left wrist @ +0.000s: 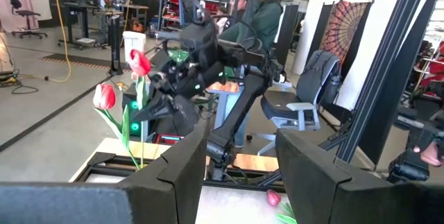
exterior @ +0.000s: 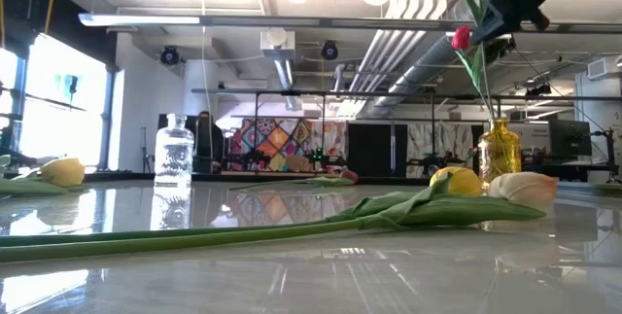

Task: Sort flowers into vase by color
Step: Put the red tulip into the yellow vase

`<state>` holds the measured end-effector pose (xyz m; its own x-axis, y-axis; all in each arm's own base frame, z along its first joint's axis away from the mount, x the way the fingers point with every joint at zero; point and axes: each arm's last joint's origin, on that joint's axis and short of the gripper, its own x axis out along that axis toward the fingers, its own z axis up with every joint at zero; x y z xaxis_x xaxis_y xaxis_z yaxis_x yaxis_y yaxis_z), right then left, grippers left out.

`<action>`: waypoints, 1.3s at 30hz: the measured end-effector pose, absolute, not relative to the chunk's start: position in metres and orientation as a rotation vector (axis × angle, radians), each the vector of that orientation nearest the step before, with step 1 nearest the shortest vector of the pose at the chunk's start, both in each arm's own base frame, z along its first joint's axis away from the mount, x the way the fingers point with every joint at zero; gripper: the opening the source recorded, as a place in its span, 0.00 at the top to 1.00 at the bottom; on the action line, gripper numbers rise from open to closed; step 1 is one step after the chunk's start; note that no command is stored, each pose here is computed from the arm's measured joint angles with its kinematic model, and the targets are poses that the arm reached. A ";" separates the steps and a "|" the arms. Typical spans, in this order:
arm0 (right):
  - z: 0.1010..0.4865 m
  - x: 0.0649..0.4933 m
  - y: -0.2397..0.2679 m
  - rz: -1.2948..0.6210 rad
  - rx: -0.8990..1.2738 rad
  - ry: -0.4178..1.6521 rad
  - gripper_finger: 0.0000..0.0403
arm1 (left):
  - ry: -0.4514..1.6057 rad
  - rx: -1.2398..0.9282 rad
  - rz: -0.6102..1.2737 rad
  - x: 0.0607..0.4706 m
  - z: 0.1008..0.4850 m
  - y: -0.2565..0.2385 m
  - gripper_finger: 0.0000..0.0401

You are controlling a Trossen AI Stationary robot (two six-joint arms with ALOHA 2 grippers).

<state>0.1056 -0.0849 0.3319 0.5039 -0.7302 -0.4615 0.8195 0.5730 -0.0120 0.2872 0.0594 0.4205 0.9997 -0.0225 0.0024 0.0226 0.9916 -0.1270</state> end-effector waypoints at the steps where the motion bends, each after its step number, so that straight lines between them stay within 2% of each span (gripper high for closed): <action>1: 0.329 0.106 -0.086 -0.946 0.221 0.455 1.00 | -0.001 -0.127 -0.023 0.287 0.421 0.059 0.59; 16: 0.290 0.095 -0.092 -1.061 0.318 0.509 1.00 | -0.001 -0.127 -0.023 0.287 0.421 0.059 0.59; 30: 0.289 0.089 -0.099 -1.081 0.389 0.484 1.00 | -0.001 -0.127 -0.023 0.287 0.421 0.059 0.59; 34: 0.289 0.088 -0.100 -1.075 0.442 0.459 0.95 | -0.001 -0.128 -0.022 0.287 0.421 0.059 0.59; 39: 0.289 0.088 -0.100 -1.077 0.457 0.449 0.84 | -0.001 -0.127 -0.022 0.287 0.421 0.059 0.59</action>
